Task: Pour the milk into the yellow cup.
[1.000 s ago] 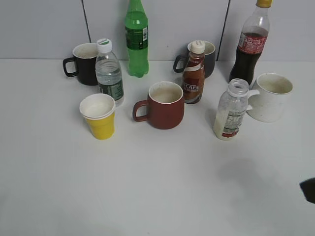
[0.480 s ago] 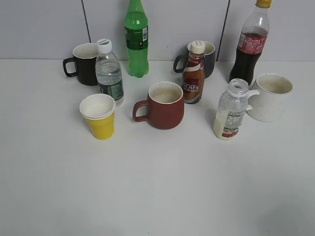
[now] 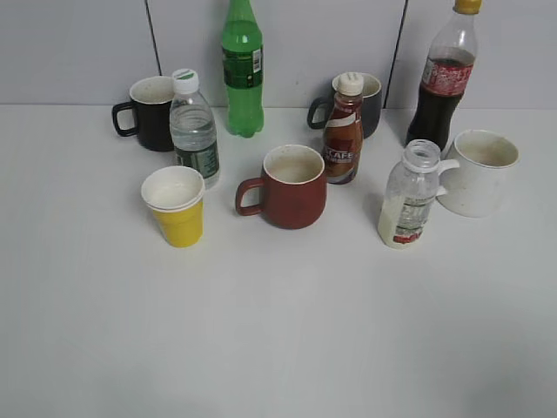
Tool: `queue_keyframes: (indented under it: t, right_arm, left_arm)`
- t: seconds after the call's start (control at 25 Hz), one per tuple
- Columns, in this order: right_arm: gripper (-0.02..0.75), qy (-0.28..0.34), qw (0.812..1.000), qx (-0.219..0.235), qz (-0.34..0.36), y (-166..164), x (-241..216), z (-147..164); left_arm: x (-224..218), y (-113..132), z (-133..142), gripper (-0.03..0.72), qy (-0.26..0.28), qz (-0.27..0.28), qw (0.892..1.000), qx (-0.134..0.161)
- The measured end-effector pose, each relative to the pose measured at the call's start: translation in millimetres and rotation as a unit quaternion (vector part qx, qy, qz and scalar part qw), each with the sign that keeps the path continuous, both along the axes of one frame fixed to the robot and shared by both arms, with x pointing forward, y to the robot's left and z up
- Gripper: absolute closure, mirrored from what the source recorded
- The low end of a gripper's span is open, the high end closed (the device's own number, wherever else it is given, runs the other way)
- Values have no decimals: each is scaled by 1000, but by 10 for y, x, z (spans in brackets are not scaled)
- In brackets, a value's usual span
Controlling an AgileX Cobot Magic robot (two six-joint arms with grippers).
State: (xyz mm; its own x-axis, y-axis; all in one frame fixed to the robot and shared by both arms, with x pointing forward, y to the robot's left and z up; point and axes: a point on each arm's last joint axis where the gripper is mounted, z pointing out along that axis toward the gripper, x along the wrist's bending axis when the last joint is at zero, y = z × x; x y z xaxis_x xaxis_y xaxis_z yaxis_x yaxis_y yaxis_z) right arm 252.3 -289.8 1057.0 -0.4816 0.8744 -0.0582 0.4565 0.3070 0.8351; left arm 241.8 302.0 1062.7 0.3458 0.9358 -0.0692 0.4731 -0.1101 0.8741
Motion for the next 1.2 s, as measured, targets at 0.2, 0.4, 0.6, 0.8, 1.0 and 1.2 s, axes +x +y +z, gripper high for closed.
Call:
queue_keyframes:
  t: [0.2, 0.4, 0.6, 0.8, 1.0, 1.2]
  right_arm:
    - [201, 1, 1000, 1, -1, 0, 0, 0]
    - [202, 1, 1000, 1, -1, 0, 0, 0]
    - [202, 1, 1000, 1, -1, 0, 0, 0]
    - [202, 1, 1000, 1, -1, 0, 0, 0]
    - [202, 0, 999, 2, -48, -13, 9, 1]
    - [202, -15, 987, 5, -161, -54, -23, 5]
  left_arm:
    - [-1, 0, 2, 174, -2, -1, 1000, 0]
    - [-1, 0, 2, 174, -2, -1, 1000, 0]
    - [-1, -1, 3, 174, -3, -1, 1000, 0]
    - [0, -1, 4, 174, -3, 1, 1000, -1]
    - [-4, 2, 4, 175, -3, 57, 998, -1]
    - [-28, 9, 5, 175, -10, 147, 989, -2]
